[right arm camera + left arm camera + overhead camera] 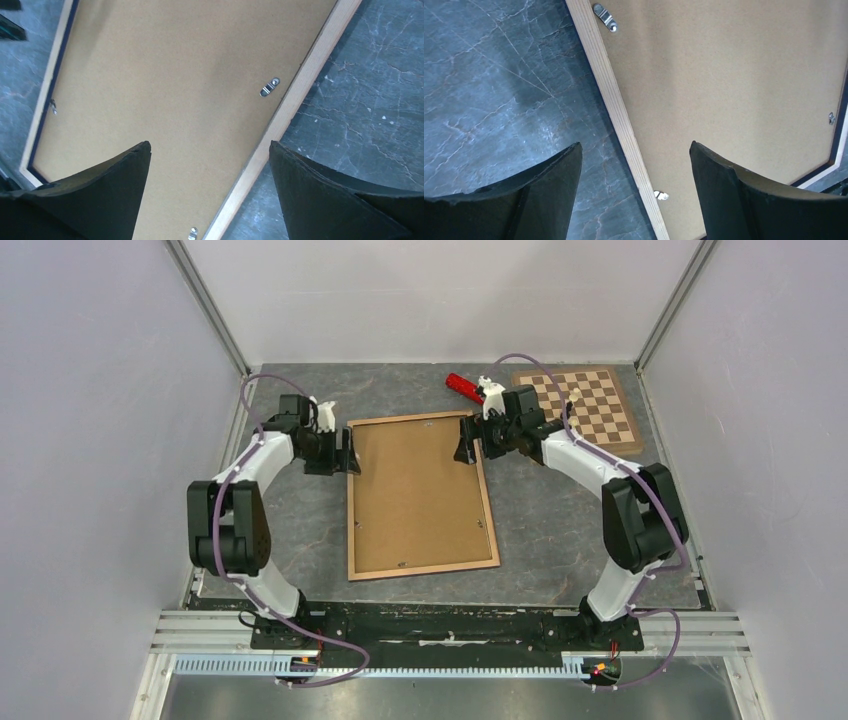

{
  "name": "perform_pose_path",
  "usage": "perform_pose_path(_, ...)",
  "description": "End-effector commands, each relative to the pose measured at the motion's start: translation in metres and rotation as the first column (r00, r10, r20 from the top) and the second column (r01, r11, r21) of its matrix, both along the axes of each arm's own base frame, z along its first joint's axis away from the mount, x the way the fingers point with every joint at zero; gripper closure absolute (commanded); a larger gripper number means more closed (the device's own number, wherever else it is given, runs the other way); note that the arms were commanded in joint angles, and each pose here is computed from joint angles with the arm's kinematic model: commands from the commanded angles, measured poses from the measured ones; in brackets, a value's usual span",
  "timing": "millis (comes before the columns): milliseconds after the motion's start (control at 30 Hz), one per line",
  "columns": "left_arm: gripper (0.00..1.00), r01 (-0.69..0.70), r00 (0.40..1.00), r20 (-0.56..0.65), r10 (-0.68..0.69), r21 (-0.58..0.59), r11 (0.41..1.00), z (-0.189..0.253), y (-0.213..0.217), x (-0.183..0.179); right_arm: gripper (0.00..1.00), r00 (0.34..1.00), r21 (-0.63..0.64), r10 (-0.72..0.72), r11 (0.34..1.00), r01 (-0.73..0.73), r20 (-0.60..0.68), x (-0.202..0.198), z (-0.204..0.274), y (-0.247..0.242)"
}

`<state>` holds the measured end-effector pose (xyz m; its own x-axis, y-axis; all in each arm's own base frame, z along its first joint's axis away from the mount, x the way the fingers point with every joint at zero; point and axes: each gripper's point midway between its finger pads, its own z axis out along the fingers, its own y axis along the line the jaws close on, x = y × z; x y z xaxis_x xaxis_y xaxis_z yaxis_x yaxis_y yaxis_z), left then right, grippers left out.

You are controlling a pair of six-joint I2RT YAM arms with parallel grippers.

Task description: Put the photo into the frame

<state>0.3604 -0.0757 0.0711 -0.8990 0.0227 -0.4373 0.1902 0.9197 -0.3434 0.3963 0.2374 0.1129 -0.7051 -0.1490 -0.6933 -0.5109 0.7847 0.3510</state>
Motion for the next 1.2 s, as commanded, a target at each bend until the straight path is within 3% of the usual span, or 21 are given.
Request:
perform_pose_path(0,0.14,0.042,0.991,0.124,-0.049,0.061,0.997,0.031,0.008,-0.001,0.07,0.983,-0.051,0.059,0.997,-0.051,0.171,0.006,0.023,-0.007)
perform_pose_path(267,0.1,0.047,0.977,0.197,-0.083,0.183,0.982,0.059,0.028,-0.013,0.02,0.933,-0.148,0.115,0.987,-0.067,0.342,0.003,0.049,-0.012)
perform_pose_path(567,0.1,-0.011,0.974,0.22,-0.045,0.246,0.969,0.08,0.042,-0.018,0.02,0.87,-0.176,0.227,0.971,-0.165,0.437,-0.007,0.058,0.029)
perform_pose_path(733,0.1,-0.02,0.981,0.191,-0.03,0.255,0.967,0.066,0.045,-0.02,0.02,0.834,-0.212,0.313,0.947,-0.24,0.455,-0.018,0.05,0.058)
perform_pose_path(1167,0.1,-0.01,0.999,0.042,0.004,0.15,0.989,0.014,0.027,-0.008,0.02,0.721,-0.298,0.536,0.844,-0.446,0.438,-0.063,0.014,0.147)
